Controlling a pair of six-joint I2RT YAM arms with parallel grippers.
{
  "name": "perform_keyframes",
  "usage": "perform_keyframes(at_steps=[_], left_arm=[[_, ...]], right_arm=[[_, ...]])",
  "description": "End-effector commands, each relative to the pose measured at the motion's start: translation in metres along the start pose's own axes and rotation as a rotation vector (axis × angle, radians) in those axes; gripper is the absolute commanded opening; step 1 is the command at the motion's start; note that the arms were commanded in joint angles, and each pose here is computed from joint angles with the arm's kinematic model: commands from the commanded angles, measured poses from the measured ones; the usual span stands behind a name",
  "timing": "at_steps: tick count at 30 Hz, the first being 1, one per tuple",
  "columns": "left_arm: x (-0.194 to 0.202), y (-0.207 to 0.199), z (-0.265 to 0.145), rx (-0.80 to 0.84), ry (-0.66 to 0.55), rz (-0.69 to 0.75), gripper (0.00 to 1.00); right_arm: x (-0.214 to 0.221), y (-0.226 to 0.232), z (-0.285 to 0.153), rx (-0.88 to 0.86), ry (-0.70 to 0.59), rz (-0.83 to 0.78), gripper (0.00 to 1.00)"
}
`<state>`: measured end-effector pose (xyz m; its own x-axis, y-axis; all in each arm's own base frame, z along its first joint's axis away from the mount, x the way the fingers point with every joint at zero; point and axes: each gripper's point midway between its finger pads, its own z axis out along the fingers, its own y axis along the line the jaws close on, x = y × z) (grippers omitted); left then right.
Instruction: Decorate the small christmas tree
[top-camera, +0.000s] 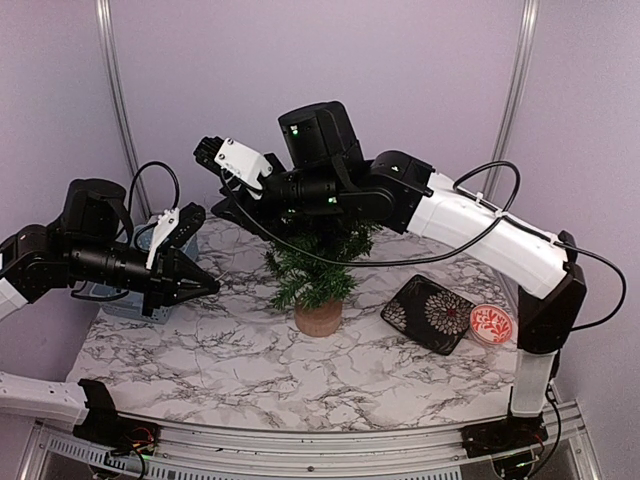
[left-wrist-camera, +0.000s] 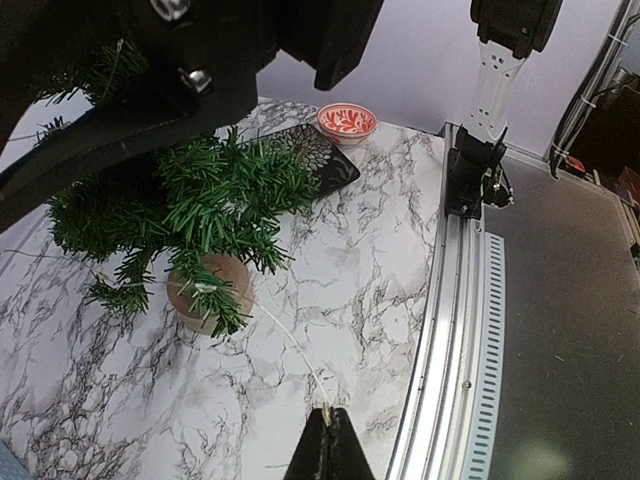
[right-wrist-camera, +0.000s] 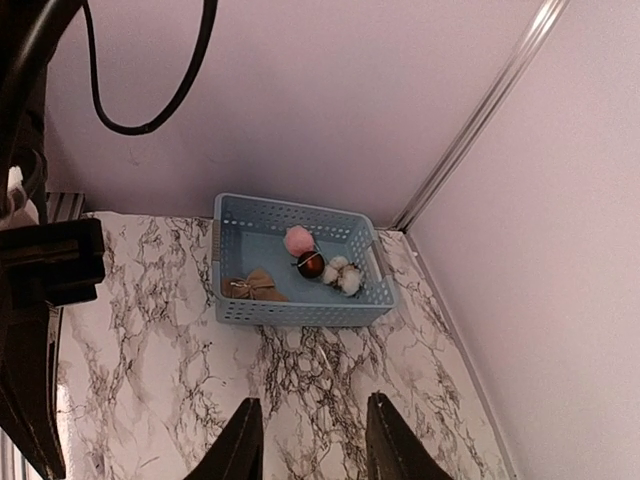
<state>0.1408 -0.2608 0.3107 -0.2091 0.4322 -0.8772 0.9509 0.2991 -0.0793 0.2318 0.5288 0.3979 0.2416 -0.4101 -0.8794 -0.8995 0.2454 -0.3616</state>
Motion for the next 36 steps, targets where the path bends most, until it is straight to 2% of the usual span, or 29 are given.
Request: perform_keyframes(at_steps=[1,7,17,23,24,27,28,36], left_arm=[[-0.010,-0.003,-0.013,-0.017,-0.030,0.028,0.00],[-0.015,-0.002,-0.020,-0.041,-0.051,0.034,0.00],[-0.022,0.011,-0.035,-0.146,-0.081,0.036,0.00],[-0.027,0.010,-0.039,-0.148,-0.095,0.058,0.00],[-0.027,0.009,-0.038,-0.138,-0.093,0.060,0.00],[-0.027,0.005,-0.034,-0.106,-0.086,0.064,0.00],[-0.026,0.004,-0.033,-0.096,-0.085,0.064,0.00],[-0.023,0.002,-0.026,-0.071,-0.055,0.075,0.00]], right_arm=[[-0.012,-0.011,-0.001,0.071,-0.020,-0.006,0.27],[-0.015,-0.020,-0.005,0.117,-0.021,0.004,0.00],[-0.018,-0.025,-0.033,0.152,-0.040,0.042,0.00],[-0.032,-0.028,-0.060,0.164,-0.109,0.048,0.00],[-0.035,-0.029,-0.063,0.165,-0.117,0.048,0.01],[-0.046,-0.035,-0.066,0.184,-0.137,0.038,0.22],[-0.049,-0.038,-0.066,0.193,-0.139,0.032,0.26],[-0.044,-0.036,-0.031,0.175,-0.100,0.018,0.44]])
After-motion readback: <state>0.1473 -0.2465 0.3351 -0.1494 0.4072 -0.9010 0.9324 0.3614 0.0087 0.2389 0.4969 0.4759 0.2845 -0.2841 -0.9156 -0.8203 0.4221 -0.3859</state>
